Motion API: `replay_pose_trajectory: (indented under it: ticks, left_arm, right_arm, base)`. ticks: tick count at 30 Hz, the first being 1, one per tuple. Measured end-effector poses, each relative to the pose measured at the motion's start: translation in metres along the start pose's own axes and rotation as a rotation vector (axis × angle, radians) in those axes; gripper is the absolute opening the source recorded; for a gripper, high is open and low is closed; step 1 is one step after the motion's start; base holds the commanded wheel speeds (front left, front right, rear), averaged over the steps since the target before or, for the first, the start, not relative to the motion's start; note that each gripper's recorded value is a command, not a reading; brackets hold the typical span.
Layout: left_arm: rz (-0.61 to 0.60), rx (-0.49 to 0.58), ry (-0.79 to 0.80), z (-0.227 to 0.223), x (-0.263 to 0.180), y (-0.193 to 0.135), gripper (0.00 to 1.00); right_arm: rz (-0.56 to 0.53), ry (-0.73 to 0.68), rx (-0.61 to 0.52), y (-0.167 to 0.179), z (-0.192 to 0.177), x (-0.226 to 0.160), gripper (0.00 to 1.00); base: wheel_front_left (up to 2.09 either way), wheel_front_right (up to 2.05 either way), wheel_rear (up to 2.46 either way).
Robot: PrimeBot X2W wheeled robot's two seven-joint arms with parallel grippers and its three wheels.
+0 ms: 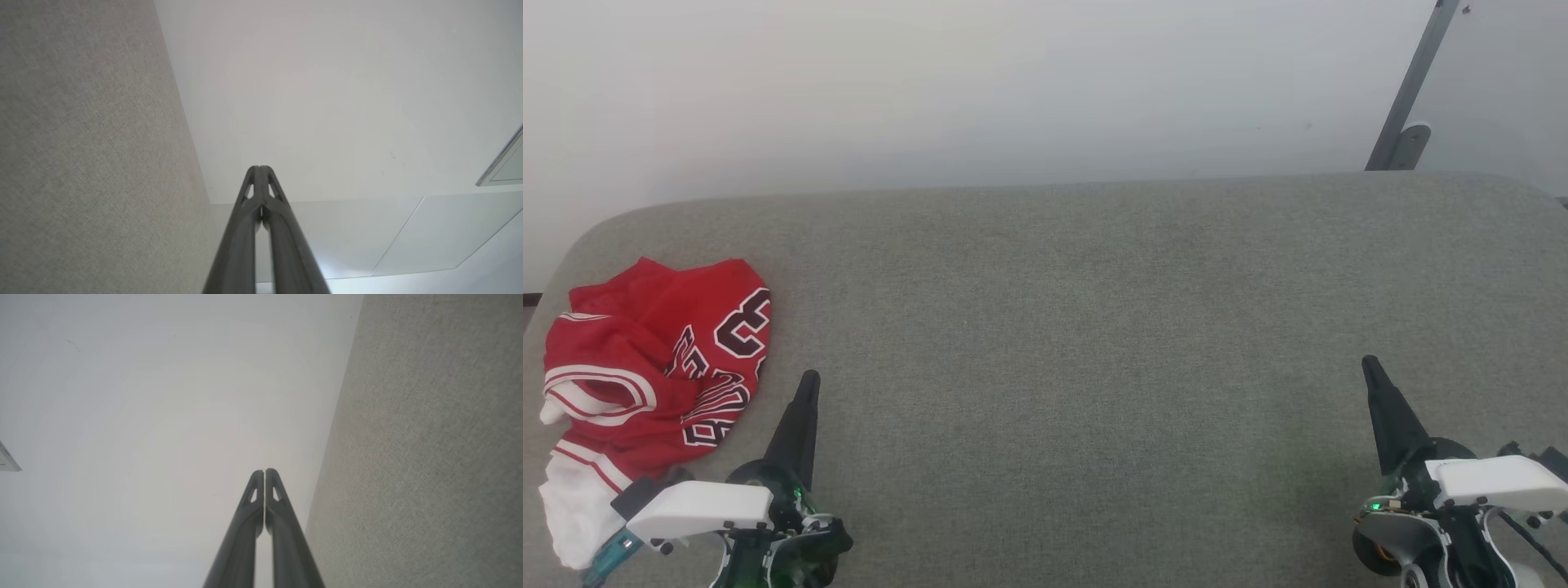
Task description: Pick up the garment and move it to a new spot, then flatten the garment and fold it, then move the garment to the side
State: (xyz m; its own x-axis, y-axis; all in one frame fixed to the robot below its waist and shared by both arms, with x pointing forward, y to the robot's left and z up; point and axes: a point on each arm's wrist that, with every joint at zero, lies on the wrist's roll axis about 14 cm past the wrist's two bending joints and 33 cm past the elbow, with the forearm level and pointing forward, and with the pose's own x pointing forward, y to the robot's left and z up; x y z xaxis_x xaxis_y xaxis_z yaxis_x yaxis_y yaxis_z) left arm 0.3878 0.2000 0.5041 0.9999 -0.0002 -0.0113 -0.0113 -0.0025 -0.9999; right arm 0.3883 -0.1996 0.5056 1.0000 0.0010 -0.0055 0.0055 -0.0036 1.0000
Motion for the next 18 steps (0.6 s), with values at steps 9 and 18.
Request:
replay_pose_trajectory:
  ticks: [9,18]
  left_arm:
    - [0.000,0.000,0.000,0.0000,0.0000,0.0000,0.00]
    - [0.000,0.000,0.000,0.0000,0.0000,0.0000,0.00]
  right_arm:
    - [0.000,0.000,0.000,0.0000,-0.0001,0.0000,0.00]
    - [0.000,0.000,0.000,0.0000,0.0001,0.0000,0.00]
  base:
    - [0.00,0.00,0.00]
    - [0.00,0.00,0.00]
